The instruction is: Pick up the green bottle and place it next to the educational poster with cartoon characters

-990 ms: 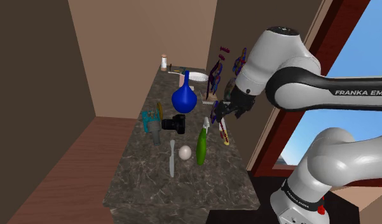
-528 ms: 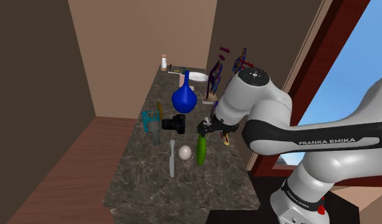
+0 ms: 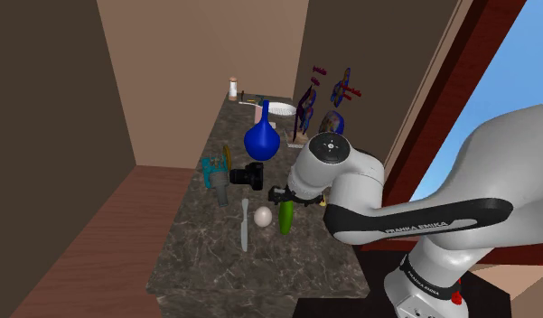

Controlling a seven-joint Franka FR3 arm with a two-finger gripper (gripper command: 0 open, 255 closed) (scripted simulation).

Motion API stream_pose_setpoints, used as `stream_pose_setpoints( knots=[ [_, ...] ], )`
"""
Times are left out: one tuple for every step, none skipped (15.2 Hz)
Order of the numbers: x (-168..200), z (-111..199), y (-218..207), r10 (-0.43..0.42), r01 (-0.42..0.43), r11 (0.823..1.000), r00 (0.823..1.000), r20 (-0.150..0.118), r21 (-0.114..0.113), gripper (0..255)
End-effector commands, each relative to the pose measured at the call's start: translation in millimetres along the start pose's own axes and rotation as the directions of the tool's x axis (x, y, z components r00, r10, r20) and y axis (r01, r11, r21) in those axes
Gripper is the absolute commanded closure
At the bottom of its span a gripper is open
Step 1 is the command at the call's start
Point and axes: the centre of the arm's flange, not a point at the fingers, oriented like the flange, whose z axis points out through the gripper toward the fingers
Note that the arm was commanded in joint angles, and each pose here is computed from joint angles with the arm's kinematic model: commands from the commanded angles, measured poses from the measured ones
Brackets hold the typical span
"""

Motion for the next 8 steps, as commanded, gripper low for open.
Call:
stream_pose_setpoints(
  knots=[
    [0.3,11.2,-0.7,0.001,-0.001,1.000,1.000,0.000,0.001,0],
    [0.3,16.5,-0.7,0.001,-0.001,1.000,1.000,0.000,0.001,0],
    [0.3,19.5,-0.7,0.001,-0.001,1.000,1.000,0.000,0.001,0],
    [0.3,19.5,-0.7,0.001,-0.001,1.000,1.000,0.000,0.001,0],
    [0.3,19.5,-0.7,0.001,-0.001,1.000,1.000,0.000,0.001,0],
    [0.3,19.5,-0.7,0.001,-0.001,1.000,1.000,0.000,0.001,0],
    [0.3,19.5,-0.7,0.001,-0.001,1.000,1.000,0.000,0.001,0],
    [0.3,19.5,-0.7,0.001,-0.001,1.000,1.000,0.000,0.001,0]
  ],
)
